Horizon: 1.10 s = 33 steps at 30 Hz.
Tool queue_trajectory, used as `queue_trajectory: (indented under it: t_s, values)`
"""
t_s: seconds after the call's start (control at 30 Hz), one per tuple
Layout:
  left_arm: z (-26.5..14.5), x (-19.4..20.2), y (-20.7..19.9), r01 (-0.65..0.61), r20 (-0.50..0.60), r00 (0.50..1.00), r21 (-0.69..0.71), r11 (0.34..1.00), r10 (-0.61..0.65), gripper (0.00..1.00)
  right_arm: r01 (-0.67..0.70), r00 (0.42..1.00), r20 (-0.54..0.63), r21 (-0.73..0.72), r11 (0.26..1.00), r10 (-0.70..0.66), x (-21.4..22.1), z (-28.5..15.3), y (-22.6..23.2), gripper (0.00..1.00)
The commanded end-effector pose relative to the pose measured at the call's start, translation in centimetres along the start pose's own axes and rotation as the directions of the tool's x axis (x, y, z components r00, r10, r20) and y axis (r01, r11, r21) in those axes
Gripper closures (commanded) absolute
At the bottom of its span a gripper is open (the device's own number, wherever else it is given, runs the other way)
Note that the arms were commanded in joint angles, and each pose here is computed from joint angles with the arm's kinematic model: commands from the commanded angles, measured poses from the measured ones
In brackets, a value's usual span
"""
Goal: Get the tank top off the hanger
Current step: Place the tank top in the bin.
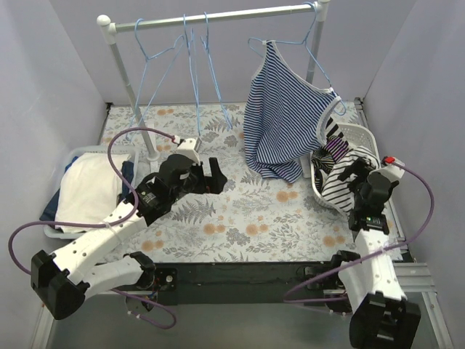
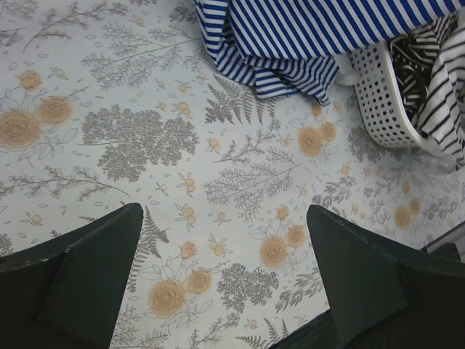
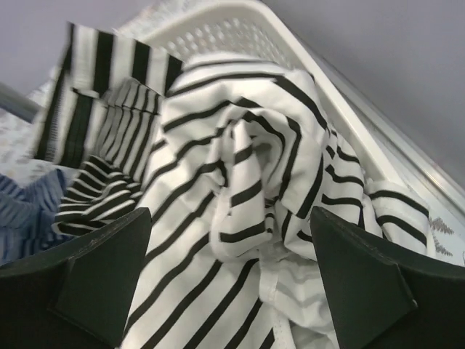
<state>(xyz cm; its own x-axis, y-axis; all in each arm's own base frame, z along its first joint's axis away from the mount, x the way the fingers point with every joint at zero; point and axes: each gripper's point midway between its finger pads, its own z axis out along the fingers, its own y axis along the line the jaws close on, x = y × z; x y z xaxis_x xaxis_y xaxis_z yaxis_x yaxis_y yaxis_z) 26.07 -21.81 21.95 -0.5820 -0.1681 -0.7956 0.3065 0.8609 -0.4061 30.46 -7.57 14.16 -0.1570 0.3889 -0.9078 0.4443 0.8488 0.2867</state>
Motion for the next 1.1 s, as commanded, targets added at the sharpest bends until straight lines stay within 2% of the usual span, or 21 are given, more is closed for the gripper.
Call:
queue_trajectory:
  t_s: [0.0, 0.17, 0.4, 0.43, 0.5, 0.53, 0.6, 0.67, 0.73, 0.77, 0.8, 0.83, 0.9, 0.97, 1.0, 1.03, 1.07]
  values:
    - [-0.6, 0.1, -3.8, -0.101, 0.025, 0.995, 0.068, 0.992, 0.100, 0.02, 0.047, 0.996, 0.083, -0.140, 0.989, -0.036, -1.9, -3.5, 1.9, 0.01]
    - [-0.8, 0.5, -8.3, -0.124, 0.032, 0.992, 0.167, 0.978, 0.120, 0.02, 0.101, 0.993, 0.082, -0.283, 0.954, -0.081, -2.3, -5.9, 4.1, 0.01]
    - [0.1, -2.2, -15.3, -0.198, 0.099, 0.979, 0.286, 0.938, 0.176, 0.02, 0.107, 0.994, 0.019, -0.299, 0.948, -0.106, -0.4, -6.7, 3.8, 0.01]
    - [-0.2, -3.6, -16.7, -0.195, 0.124, 0.979, 0.306, 0.932, 0.165, 0.02, 0.100, 0.995, 0.005, -0.298, 0.949, -0.103, -0.1, -6.7, 3.7, 0.01]
    - [0.9, -4.0, -18.3, -0.182, 0.114, 0.982, 0.313, 0.932, 0.153, 0.02, 0.089, 0.995, -0.005, -0.300, 0.950, -0.095, 0.3, -6.8, 3.7, 0.01]
    - [0.3, -6.1, -19.9, -0.160, 0.148, 0.982, 0.337, 0.928, 0.115, 0.02, 0.089, 0.996, -0.006, -0.297, 0.951, -0.095, 0.3, -6.8, 3.7, 0.01]
    - [1.7, -5.5, -21.6, -0.129, 0.112, 0.989, 0.346, 0.929, 0.095, 0.02, 0.087, 0.996, -0.005, -0.294, 0.952, -0.093, 0.3, -6.8, 3.6, 0.01]
    - [1.6, -7.6, -24.2, -0.108, 0.146, 0.988, 0.371, 0.922, 0.057, 0.02, 0.091, 0.995, -0.013, -0.295, 0.951, -0.100, 0.4, -6.8, 3.6, 0.01]
    - [3.9, -6.8, -25.8, -0.106, 0.130, 0.989, 0.349, 0.931, 0.064, 0.02, 0.097, 0.994, -0.018, -0.296, 0.950, -0.107, 0.3, -6.8, 3.7, 0.01]
    - [3.6, -9.2, -27.0, -0.092, 0.175, 0.984, 0.352, 0.931, 0.031, 0.02, 0.097, 0.994, -0.027, -0.297, 0.950, -0.110, 0.4, -6.9, 3.7, 0.01]
    - [6.2, -8.1, -27.2, -0.102, 0.160, 0.986, 0.311, 0.945, 0.053, 0.02, 0.099, 0.993, -0.029, -0.300, 0.949, -0.113, 0.3, -6.9, 3.8, 0.01]
    - [7.0, -8.4, -27.5, -0.106, 0.170, 0.984, 0.293, 0.950, 0.057, 0.02, 0.101, 0.993, -0.028, -0.301, 0.948, -0.115, 0.3, -7.0, 3.8, 0.01]
    - [7.5, -11.4, -28.9, -0.111, 0.241, 0.969, 0.266, 0.957, 0.045, 0.02, 0.101, 0.993, -0.033, -0.307, 0.946, -0.116, 0.3, -7.1, 3.9, 0.01]
    - [10.2, -10.7, -29.8, -0.128, 0.239, 0.969, 0.246, 0.961, 0.068, 0.02, 0.100, 0.993, -0.033, -0.313, 0.944, -0.116, 0.4, -7.2, 4.0, 0.01]
    - [9.3, -13.2, -31.0, -0.113, 0.288, 0.957, 0.268, 0.957, 0.032, 0.02, 0.102, 0.992, -0.035, -0.314, 0.944, -0.118, 0.4, -7.2, 4.0, 0.01]
    - [11.4, -12.1, -31.1, -0.115, 0.274, 0.961, 0.253, 0.961, 0.043, 0.02, 0.103, 0.992, -0.039, -0.314, 0.944, -0.121, 0.4, -7.3, 4.0, 0.01]
    - [11.8, -12.3, -31.2, -0.104, 0.272, 0.962, 0.253, 0.962, 0.032, 0.02, 0.103, 0.992, -0.034, -0.314, 0.944, -0.120, 0.3, -7.4, 4.0, 0.01]
